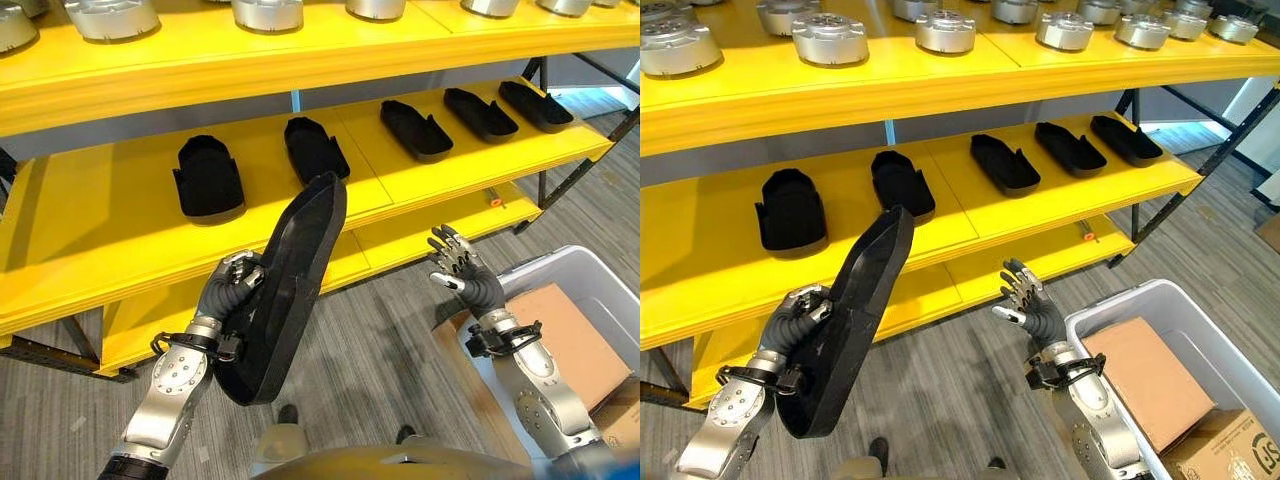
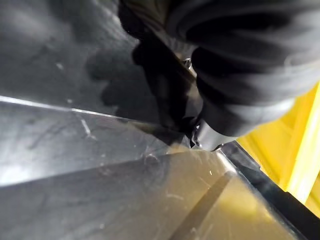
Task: Move parts from the plastic box to the shelf.
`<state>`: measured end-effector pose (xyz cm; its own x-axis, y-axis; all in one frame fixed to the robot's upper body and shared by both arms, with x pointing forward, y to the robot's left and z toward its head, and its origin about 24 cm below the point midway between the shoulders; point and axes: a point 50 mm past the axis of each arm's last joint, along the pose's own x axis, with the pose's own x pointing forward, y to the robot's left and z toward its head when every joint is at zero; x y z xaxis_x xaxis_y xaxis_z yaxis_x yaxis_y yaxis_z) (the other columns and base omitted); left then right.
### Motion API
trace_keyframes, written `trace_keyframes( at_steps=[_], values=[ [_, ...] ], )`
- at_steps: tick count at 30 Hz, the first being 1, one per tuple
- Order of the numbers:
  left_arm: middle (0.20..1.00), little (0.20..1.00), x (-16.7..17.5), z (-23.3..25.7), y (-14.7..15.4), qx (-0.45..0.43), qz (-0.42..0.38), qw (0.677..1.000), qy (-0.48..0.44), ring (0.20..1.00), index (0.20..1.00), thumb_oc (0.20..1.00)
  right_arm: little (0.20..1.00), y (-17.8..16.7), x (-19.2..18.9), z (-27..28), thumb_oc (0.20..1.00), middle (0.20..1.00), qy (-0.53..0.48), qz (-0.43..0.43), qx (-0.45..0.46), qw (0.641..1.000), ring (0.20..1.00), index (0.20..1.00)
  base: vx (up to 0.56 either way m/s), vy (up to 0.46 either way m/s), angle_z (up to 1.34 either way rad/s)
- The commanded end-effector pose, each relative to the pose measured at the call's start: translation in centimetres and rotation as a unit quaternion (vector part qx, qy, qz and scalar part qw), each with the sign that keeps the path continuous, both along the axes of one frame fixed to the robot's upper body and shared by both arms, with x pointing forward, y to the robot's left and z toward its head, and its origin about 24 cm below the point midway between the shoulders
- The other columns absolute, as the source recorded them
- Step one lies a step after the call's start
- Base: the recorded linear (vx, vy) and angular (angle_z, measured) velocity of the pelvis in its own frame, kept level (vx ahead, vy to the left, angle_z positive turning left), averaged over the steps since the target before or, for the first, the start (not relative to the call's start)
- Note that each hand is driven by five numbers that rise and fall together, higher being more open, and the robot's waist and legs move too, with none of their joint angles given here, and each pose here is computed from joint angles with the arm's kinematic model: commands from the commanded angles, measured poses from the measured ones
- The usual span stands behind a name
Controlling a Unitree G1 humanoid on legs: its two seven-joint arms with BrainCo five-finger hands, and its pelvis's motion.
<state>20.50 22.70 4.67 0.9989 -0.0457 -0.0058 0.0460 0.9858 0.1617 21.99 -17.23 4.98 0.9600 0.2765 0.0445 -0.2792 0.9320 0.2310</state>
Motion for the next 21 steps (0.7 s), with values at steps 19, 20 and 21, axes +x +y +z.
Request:
trace_keyframes(
  at_steps=[19,20,21],
  values=[
    [0.2,0.2,-0.4,3.0,1.5,0.047,0.021,0.996,-0.076,0.2,0.2,0.2,1.0,3.6,0.9,0.8,1.0,1.0,-0.027,0.076,0.01,0.997,1.0,1.0,0.01,0.229,0.14],
    [0.2,0.2,-0.4,3.0,1.4,0.048,0.014,0.996,-0.075,0.2,0.2,0.2,1.0,3.4,0.7,0.7,1.0,1.0,-0.025,0.078,0.009,0.997,1.0,1.0,0.02,0.052,-0.02],
    [0.2,0.2,-0.3,2.9,1.2,0.049,0.008,0.996,-0.073,0.2,0.2,0.2,1.0,3.2,0.6,0.6,1.0,1.0,-0.022,0.079,0.007,0.997,1.0,1.0,0.02,0.021,0.14]
  ],
)
